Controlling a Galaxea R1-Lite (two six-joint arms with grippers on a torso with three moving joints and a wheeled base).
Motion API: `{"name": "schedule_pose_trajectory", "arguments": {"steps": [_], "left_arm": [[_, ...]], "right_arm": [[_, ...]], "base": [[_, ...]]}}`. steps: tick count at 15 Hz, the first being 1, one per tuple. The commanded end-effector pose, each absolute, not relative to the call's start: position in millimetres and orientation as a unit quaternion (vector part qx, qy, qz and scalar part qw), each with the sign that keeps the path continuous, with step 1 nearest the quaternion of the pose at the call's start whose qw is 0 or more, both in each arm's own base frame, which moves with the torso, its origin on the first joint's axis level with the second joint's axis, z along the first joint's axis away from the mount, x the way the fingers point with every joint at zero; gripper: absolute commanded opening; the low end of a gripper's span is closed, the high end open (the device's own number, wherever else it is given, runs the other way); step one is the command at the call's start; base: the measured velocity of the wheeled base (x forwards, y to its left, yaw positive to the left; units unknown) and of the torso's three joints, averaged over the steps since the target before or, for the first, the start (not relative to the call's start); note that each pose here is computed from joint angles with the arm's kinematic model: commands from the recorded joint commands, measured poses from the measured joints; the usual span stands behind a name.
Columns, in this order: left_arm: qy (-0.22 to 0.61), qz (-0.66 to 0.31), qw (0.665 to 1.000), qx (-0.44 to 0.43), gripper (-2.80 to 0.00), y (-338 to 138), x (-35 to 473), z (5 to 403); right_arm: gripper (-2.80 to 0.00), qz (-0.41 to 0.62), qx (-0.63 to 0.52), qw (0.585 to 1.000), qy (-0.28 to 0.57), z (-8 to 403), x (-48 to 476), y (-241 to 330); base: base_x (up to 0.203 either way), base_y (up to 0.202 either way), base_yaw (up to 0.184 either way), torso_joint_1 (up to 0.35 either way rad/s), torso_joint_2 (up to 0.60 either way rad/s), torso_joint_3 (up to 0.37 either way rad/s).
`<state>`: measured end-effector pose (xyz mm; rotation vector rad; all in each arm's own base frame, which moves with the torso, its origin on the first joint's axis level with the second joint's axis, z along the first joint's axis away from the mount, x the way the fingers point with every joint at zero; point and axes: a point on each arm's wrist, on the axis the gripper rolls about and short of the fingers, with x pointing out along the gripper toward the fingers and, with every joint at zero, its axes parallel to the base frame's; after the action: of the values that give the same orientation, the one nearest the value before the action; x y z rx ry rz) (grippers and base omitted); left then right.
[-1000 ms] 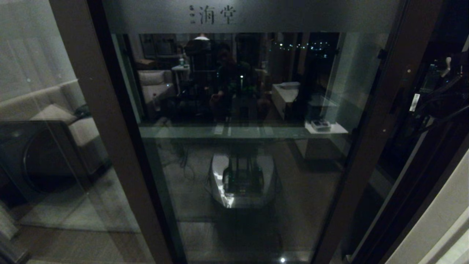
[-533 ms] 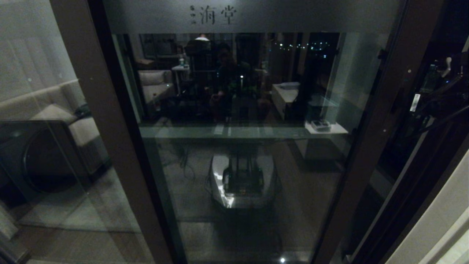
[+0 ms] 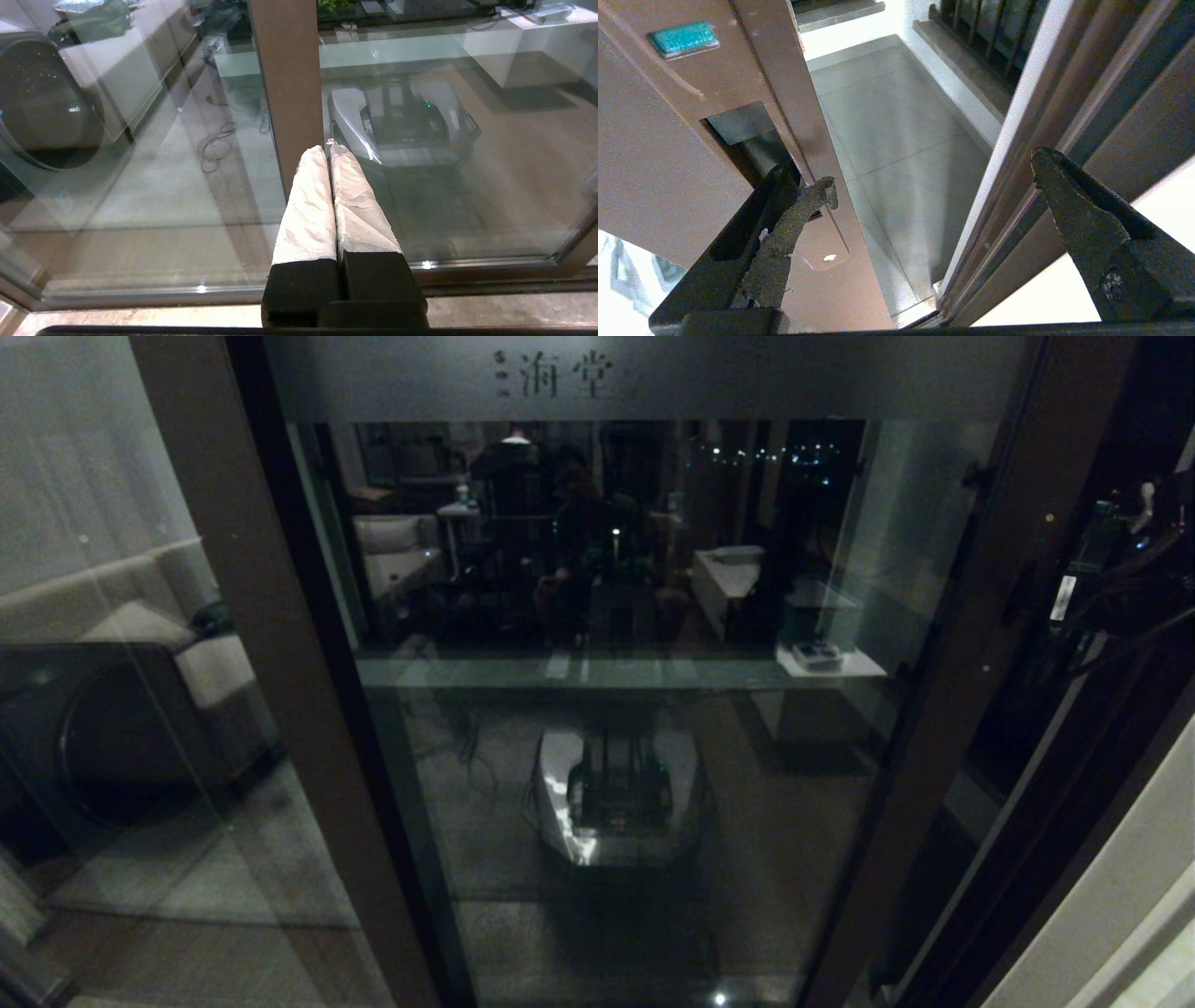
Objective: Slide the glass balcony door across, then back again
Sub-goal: Close the slid door
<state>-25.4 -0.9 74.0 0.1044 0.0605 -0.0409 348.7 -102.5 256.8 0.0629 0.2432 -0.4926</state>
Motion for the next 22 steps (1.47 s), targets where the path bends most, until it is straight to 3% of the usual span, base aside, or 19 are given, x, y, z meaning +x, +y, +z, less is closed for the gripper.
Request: {"name": "schedule_pose_trajectory", "arguments": {"steps": [1, 22], "left_arm": [[0.031, -0.021, 0.998, 0.052, -2.80, -1, -25, 74], [0.031, -0.020, 0.998, 0.052, -2.80, -1, -25, 74]], "right_arm": [[0.00, -0.246, 0.032, 0.961, 0.119, 255, 350, -104], [0.00, -0.292, 0.033, 0.950, 0.103, 244, 355, -134]], "base": [[0.000, 0.000, 0.000, 0.000, 0.00, 0.000], [0.000, 0.000, 0.000, 0.000, 0.00, 0.000]]}}
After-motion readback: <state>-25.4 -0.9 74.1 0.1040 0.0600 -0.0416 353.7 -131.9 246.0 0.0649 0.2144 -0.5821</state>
